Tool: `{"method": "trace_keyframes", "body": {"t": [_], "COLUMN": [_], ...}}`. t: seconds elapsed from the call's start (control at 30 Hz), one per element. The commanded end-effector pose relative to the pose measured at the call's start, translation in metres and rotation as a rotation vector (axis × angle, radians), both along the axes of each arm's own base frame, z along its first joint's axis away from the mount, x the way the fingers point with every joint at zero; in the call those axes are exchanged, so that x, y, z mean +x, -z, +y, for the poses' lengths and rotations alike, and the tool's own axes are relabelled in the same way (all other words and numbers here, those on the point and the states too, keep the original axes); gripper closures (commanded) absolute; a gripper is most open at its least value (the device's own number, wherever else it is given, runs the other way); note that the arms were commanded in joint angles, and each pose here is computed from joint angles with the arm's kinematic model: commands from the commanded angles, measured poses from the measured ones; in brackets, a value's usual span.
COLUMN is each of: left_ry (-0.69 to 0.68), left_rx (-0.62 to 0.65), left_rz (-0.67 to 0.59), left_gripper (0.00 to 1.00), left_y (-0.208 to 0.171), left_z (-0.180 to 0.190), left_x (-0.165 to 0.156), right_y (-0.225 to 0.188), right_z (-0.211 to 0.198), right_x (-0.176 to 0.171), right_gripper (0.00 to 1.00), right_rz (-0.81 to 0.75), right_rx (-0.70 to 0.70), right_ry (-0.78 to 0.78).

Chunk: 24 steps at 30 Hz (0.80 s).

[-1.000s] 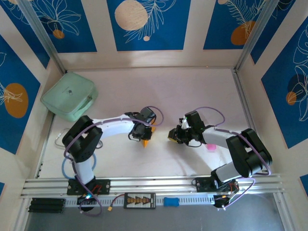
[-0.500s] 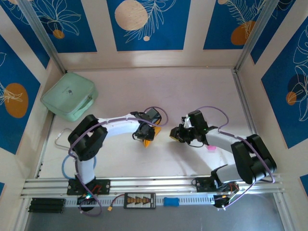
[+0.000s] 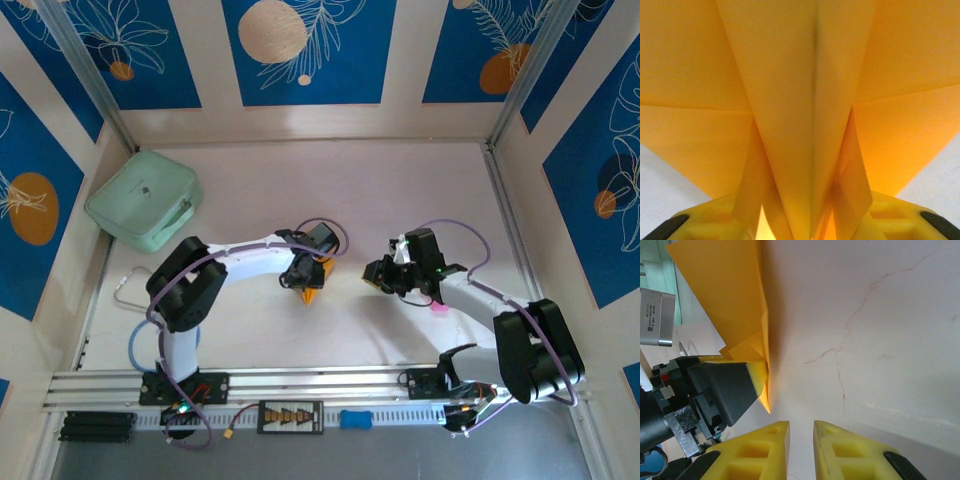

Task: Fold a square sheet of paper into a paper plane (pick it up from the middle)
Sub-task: Move the paper plane to the center of the table, then reset both arms

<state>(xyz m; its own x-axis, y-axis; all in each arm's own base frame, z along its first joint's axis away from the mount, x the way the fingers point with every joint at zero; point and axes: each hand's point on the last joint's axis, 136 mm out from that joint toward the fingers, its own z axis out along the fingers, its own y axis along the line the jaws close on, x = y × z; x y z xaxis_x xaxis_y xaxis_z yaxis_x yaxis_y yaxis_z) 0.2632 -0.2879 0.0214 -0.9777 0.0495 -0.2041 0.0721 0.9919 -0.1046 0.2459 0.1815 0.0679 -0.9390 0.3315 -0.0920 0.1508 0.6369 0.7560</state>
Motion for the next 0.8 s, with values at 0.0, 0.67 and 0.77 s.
{"method": "trace_keyframes", "body": {"t": [0.0,0.67,0.77], "left_ry": [-0.047,-0.072,-0.054], "left_rx": [0.028,-0.099,-0.113], "left_rz": [-0.007,-0.148,-0.227], "left_gripper": [0.58,0.52,0.52], "left_y": [-0.006,-0.069,-0.088], "left_z": [0.003,0.003,0.01], "left_x": [0.001,0.009,0.014], "right_y": [-0.003,-0.022,-0.029], "right_z": [-0.001,-0.019,-0.027], "right_x": [-0.009,-0.006,-0.002], "right_gripper": [0.78,0.75,0.73], "right_rz": [0.007,-0.038,-0.075], "right_rx": [0.009,-0.063,-0.106], "right_ry": [-0.026,0.031,0.057]}}
